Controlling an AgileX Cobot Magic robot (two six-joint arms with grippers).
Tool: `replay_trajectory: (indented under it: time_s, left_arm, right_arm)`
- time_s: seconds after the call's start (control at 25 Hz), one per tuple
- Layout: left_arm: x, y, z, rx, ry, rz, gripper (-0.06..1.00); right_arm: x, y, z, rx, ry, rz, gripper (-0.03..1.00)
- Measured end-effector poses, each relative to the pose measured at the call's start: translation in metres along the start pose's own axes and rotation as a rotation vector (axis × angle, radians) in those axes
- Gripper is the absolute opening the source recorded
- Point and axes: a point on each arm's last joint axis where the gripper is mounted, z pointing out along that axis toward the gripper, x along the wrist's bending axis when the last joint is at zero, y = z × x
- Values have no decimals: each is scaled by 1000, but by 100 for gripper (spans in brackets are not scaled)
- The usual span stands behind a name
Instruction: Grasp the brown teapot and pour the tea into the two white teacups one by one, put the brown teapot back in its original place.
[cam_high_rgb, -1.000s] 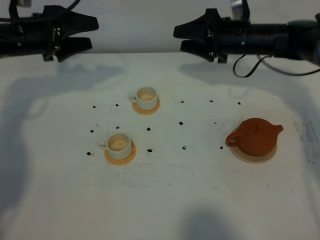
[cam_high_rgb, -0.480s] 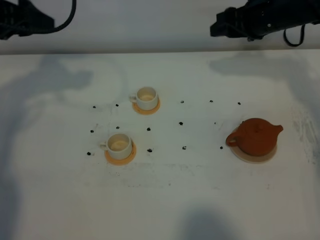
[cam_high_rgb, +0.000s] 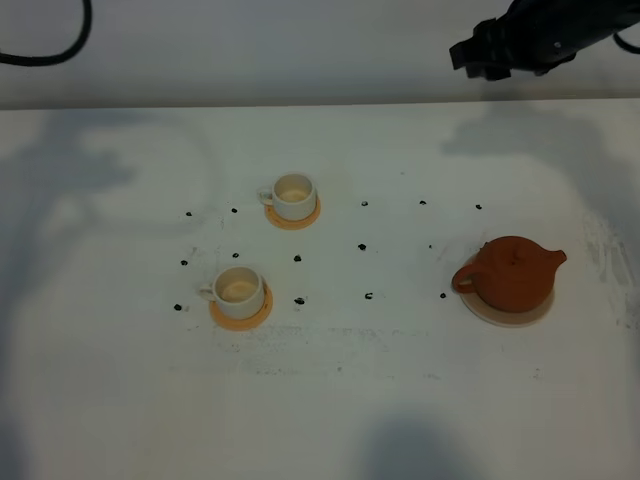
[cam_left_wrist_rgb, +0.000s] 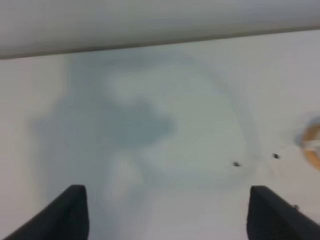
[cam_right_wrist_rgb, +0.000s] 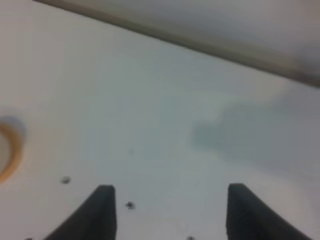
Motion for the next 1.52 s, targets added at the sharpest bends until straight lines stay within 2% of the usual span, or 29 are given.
replay_trajectory:
  time_s: [0.12,0.28,0.48,0.72,0.88,1.04,1.16,1.52]
  left_arm:
    - [-5,-10,-33,-88,20,-4,58]
    - [-12,-41,-66,-175,41,-12,57]
    - [-19,-94,-96,-216,97,-38,57]
    - [-25,-164,-121,-217,164,-99,57]
    - [-32,-205,-139,-222,175,-115,57]
    - [-37,-241,-145,-182,176,-121,57]
    - [-40,-265,-148,-146,177,-125,57]
    - [-46,-315,-140,-147,177,-144,57]
  right_arm:
    - [4,9,-22,-61,-9,-7,48]
    - [6,18,-46,-139,-20,-21,48]
    - [9,18,-52,-140,6,-38,48]
    - [17,19,-53,-153,94,-39,47]
    - [24,19,-55,-149,178,-38,44]
    - [29,15,-51,-114,237,-43,44]
    - [33,11,-40,-74,262,-48,44]
    - [65,5,-18,-8,320,-101,44]
